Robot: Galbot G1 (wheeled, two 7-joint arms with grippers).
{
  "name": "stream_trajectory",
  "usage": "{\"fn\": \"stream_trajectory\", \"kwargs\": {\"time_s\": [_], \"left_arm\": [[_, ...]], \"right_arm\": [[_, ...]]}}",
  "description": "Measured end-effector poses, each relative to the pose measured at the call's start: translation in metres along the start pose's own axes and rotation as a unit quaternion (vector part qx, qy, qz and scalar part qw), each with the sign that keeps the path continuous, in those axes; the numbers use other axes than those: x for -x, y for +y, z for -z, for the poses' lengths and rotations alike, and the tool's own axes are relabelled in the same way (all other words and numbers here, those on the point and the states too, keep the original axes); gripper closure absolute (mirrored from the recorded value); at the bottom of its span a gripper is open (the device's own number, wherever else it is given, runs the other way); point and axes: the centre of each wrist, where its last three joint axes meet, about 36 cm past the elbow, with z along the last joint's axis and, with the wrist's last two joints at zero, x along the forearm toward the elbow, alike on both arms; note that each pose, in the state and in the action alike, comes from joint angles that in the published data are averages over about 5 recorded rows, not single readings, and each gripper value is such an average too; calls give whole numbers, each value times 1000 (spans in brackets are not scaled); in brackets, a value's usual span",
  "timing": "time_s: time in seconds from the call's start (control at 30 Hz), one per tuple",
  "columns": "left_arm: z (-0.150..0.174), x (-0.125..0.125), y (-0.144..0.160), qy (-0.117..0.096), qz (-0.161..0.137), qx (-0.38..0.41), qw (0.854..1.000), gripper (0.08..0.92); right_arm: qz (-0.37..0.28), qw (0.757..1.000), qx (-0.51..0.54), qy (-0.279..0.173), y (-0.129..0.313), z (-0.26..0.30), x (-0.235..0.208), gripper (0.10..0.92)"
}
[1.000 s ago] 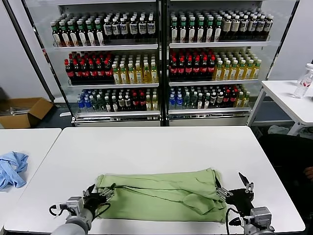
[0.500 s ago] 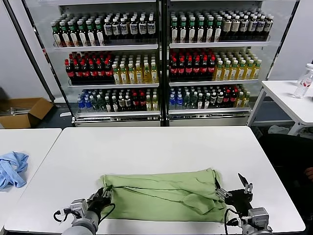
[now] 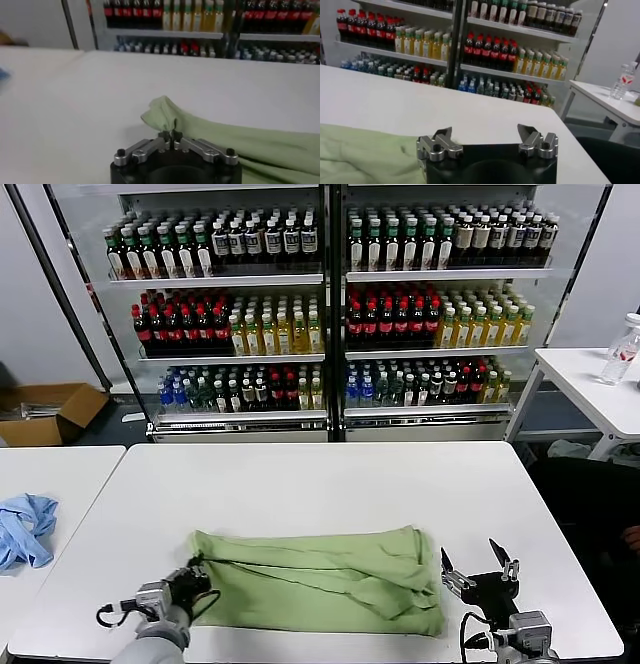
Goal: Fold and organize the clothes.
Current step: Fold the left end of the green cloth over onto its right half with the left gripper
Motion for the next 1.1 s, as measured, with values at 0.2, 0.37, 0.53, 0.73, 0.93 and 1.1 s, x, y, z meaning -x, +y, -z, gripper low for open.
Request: {"fn": "stream_trajectory", "kwargs": {"time_s": [0.2,0.37,0.53,0.73,0.93,1.1], "left_arm": [[13,1,41,-30,74,69,994,910],[28,-5,59,-50,97,81,991,910],[42,-22,43,-61,41,37,997,910],[44,-38,0,-46,-82,-27,995,910],[38,-41,-44,-24,-178,-72,981,910],[34,-38,-74,-10,-228,-101,968,910]], "right_arm": [[-3,1000,2,-6,0,4,-2,200],[-5,1000,1,-8,0,5,-3,199],[-5,1000,-2,-11,2,8,-4,200],[-7,1000,-4,-12,1,9,-5,199],[-9,1000,-5,-11,1,8,-3,200],[-12,1000,-7,-9,-1,6,0,199]]}}
